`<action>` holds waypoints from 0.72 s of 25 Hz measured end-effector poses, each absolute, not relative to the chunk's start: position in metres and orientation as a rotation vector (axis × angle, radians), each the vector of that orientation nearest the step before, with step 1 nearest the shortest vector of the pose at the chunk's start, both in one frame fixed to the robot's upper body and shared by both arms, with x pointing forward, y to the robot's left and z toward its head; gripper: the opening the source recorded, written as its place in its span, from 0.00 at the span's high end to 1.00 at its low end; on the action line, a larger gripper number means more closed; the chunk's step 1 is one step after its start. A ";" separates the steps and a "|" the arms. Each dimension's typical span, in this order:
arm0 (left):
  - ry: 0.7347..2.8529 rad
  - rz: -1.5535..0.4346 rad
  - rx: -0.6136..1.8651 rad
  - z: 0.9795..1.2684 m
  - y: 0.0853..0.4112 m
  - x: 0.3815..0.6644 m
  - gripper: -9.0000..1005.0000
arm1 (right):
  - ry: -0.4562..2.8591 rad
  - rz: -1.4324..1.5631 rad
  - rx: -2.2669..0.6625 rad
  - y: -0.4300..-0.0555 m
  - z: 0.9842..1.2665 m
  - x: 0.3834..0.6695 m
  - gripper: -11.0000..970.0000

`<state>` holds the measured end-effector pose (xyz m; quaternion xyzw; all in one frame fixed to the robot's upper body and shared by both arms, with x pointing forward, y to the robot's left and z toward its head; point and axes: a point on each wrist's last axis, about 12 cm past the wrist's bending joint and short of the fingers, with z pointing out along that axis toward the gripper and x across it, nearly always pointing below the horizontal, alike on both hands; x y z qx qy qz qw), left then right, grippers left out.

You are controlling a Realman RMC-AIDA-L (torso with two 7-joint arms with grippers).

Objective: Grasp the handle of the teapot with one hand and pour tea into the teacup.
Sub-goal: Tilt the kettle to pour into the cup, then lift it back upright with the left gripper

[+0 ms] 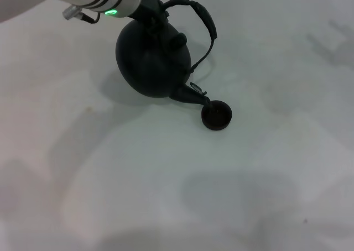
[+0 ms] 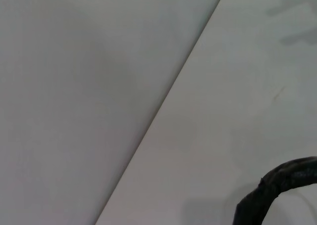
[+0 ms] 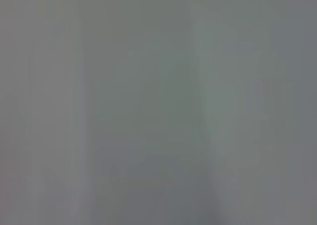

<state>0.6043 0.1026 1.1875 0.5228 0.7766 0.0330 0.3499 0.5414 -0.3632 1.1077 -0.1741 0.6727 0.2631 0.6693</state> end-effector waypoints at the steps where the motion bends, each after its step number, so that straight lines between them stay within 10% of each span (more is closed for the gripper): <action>1: 2.013 0.088 1.357 1.188 0.102 0.605 0.87 | 1.517 0.594 -0.395 -0.363 1.108 0.541 0.14; 18: 1.999 0.149 1.400 1.189 0.093 0.609 0.87 | 1.532 0.579 -0.407 -0.362 1.105 0.542 0.14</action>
